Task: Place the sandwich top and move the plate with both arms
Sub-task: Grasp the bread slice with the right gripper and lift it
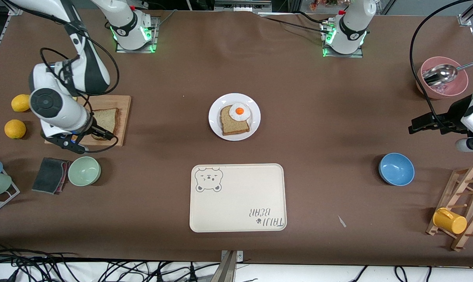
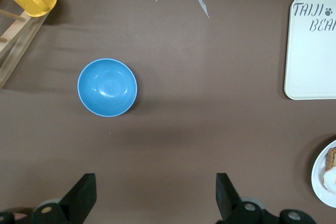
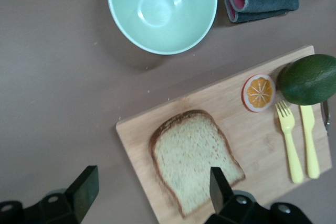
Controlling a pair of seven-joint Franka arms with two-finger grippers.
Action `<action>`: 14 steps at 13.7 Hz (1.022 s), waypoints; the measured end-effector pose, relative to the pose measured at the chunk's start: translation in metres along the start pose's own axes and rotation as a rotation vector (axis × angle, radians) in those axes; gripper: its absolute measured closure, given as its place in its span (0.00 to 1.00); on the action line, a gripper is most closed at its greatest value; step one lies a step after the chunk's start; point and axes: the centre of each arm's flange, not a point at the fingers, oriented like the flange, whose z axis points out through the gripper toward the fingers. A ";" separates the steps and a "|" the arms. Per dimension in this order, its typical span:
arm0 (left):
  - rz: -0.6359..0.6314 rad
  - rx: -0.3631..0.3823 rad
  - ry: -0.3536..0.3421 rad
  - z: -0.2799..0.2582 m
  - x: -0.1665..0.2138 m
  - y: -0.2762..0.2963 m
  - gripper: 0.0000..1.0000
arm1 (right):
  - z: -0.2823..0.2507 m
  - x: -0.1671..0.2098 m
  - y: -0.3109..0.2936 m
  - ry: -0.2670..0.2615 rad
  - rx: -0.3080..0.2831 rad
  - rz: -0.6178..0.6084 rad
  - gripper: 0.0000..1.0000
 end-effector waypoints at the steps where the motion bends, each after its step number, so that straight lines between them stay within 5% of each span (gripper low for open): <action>1: 0.000 0.000 0.000 0.000 0.000 0.000 0.00 | 0.012 -0.006 -0.002 0.017 -0.005 0.008 0.06; 8: 0.000 0.000 0.000 0.000 0.000 0.000 0.00 | 0.079 -0.024 -0.017 0.002 0.019 -0.007 0.15; 14: 0.000 0.000 0.000 0.000 0.000 0.000 0.00 | 0.104 -0.026 -0.008 -0.025 -0.020 -0.017 0.31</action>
